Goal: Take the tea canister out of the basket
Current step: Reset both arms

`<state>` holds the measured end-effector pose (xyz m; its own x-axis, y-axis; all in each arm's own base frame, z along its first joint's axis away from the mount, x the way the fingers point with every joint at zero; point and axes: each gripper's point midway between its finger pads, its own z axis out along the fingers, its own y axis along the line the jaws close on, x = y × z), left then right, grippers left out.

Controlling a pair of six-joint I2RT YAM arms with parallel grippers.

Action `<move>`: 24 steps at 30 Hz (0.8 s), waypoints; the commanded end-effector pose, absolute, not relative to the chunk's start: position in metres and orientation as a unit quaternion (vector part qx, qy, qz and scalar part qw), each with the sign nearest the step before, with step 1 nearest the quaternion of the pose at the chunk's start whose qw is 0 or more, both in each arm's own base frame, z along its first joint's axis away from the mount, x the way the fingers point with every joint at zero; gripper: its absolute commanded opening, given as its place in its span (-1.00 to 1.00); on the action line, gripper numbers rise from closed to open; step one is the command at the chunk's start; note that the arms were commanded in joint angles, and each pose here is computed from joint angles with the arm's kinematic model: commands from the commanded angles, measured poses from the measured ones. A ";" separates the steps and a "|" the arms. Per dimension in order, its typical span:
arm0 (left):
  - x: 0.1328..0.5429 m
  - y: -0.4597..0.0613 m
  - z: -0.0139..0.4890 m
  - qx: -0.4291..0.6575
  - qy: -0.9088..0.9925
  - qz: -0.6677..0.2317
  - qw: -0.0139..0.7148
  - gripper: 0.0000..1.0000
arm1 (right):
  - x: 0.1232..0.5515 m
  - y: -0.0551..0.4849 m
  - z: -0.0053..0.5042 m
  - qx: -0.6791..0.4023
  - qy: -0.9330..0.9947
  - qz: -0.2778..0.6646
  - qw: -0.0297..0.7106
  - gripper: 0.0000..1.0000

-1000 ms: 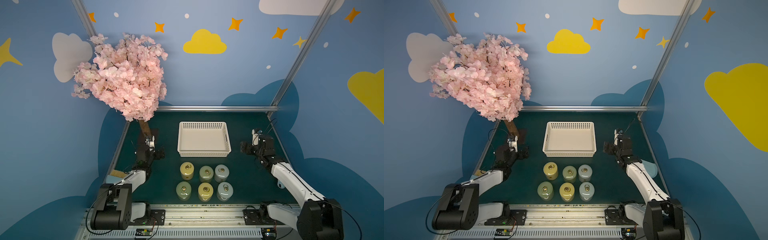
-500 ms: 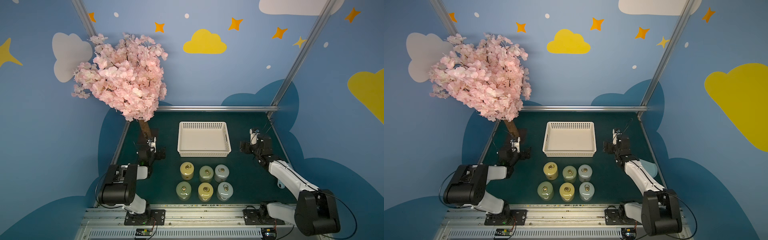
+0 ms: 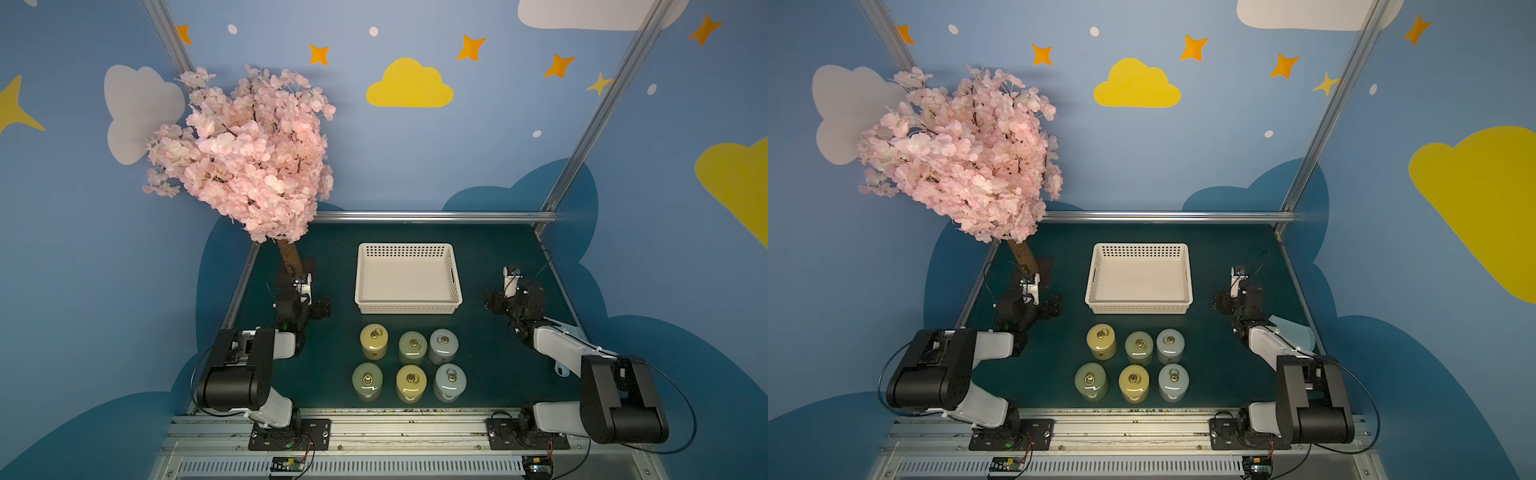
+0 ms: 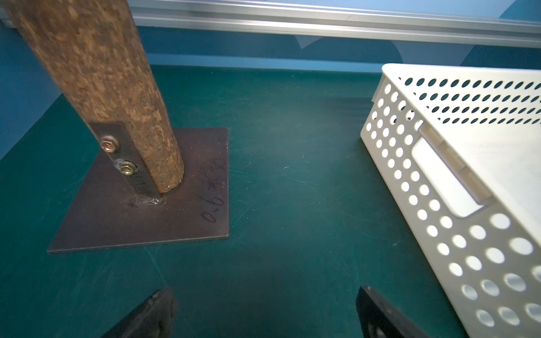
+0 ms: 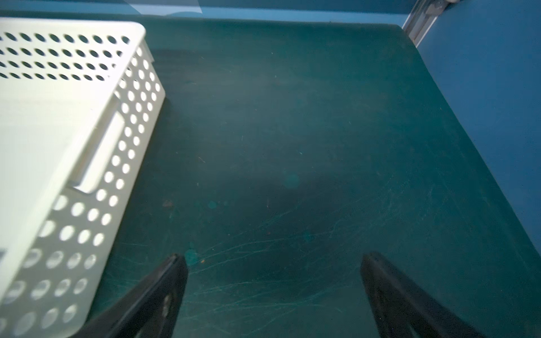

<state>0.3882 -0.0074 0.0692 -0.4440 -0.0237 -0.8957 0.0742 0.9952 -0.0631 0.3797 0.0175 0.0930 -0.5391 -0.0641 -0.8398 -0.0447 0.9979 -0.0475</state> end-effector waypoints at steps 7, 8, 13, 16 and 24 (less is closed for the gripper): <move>0.394 -0.006 0.083 0.015 0.836 -0.045 0.546 1.00 | 0.395 0.014 0.090 -0.015 0.843 0.000 0.537 0.96; 0.394 -0.006 0.082 0.015 0.837 -0.045 0.546 1.00 | 0.393 0.014 0.084 -0.014 0.853 -0.001 0.521 0.97; 0.394 -0.007 0.083 0.017 0.836 -0.045 0.546 1.00 | 0.393 0.017 0.086 -0.030 0.857 -0.005 0.514 0.97; 0.394 -0.007 0.082 0.018 0.837 -0.044 0.545 1.00 | 0.392 0.018 0.085 -0.033 0.857 -0.011 0.514 0.97; 0.394 -0.008 0.083 0.019 0.836 -0.042 0.546 1.00 | 0.392 0.018 0.086 -0.033 0.857 -0.012 0.514 0.97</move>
